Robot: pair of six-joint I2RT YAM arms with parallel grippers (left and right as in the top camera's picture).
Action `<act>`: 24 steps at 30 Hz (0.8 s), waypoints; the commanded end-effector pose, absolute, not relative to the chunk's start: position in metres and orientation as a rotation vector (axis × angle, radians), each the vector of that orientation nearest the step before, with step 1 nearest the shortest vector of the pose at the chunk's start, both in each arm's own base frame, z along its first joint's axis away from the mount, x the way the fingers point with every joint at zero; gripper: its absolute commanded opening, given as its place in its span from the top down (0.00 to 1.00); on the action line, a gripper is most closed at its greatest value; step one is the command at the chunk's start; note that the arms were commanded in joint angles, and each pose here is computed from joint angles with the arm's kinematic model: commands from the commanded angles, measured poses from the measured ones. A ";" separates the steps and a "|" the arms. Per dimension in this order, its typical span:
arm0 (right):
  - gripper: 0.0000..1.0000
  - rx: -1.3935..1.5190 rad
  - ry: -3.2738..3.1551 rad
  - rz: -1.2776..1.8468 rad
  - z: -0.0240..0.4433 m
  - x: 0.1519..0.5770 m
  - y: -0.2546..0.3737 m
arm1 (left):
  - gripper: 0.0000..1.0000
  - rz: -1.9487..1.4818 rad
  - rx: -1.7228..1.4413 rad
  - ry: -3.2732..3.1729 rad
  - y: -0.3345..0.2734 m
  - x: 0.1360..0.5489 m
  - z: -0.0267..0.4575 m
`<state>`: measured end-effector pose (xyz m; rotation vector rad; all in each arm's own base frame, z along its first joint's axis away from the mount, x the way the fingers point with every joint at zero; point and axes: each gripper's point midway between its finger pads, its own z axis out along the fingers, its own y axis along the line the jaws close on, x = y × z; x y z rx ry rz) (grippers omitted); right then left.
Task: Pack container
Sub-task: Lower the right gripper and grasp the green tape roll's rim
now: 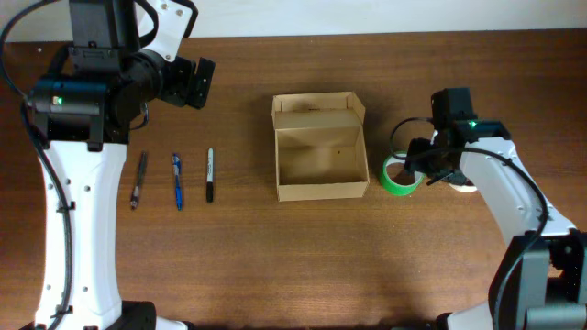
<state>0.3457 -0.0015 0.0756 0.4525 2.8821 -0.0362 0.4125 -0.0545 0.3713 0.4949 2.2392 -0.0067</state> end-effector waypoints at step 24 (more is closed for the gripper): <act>0.50 0.451 3.011 0.011 0.021 0.307 0.006 | 0.03 -0.012 0.518 2.198 -0.057 0.407 0.384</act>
